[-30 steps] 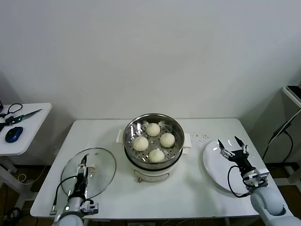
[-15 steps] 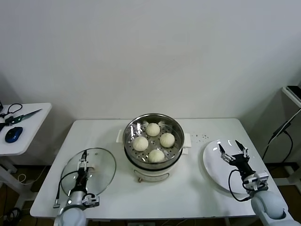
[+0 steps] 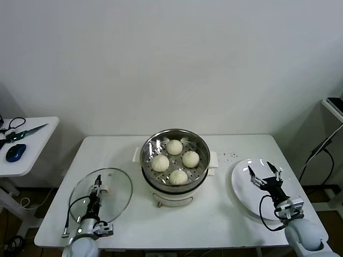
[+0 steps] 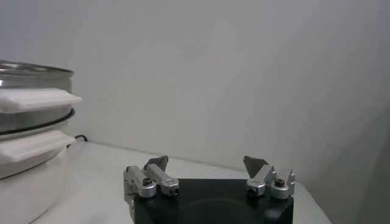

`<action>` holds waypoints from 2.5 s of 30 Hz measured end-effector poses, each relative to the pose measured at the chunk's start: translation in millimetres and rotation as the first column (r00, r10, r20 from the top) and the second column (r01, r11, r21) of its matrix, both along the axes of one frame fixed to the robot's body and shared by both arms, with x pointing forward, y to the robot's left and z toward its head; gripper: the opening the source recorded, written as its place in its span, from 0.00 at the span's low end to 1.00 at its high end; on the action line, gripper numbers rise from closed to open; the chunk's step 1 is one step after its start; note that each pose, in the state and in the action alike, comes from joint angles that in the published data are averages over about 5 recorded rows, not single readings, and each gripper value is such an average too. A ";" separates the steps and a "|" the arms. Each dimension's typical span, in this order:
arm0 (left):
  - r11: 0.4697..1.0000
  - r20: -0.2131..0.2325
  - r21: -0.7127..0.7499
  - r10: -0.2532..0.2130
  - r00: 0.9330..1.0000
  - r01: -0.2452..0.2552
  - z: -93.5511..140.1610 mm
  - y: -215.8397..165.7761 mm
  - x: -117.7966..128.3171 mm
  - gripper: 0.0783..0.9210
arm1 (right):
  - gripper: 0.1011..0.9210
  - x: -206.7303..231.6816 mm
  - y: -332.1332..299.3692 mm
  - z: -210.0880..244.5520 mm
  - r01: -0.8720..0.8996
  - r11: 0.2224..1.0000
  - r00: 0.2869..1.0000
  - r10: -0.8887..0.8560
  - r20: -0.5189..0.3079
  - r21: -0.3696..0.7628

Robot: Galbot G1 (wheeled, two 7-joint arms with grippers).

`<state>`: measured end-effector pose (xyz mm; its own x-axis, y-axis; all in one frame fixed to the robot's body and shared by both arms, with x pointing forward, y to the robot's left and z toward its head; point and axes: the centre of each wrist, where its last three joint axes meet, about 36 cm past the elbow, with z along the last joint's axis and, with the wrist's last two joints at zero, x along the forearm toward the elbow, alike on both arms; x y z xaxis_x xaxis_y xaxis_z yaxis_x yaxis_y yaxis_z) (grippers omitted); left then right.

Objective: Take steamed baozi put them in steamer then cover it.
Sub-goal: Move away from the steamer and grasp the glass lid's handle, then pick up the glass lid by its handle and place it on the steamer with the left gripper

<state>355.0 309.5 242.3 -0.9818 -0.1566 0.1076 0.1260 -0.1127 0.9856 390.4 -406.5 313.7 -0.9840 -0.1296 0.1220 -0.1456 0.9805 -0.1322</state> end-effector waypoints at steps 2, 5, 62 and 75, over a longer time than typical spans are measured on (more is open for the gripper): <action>1.000 0.002 -0.004 -0.001 1.000 0.001 0.3 0.8 0.1 0.33 | 0.88 0.1 0.4 -1.4 -0.001 1.000 1.000 0.001 0.000 -0.002; 1.000 0.006 -0.010 -0.004 1.000 0.005 1.6 1.9 -0.4 0.23 | 0.88 0.0 1.0 -3.0 -0.003 1.000 1.000 0.003 -0.001 -0.004; 0.991 0.234 -0.065 -0.103 0.967 0.121 232.0 -218.9 32.4 0.08 | 0.88 34.3 -28.0 -6.3 -0.063 0.989 0.998 0.060 -0.027 -0.132; 0.980 0.157 -0.114 -0.143 0.977 0.162 218.5 -294.1 57.0 0.08 | 0.88 27.7 -33.8 -10.8 -0.062 0.988 0.998 0.059 -0.030 -0.143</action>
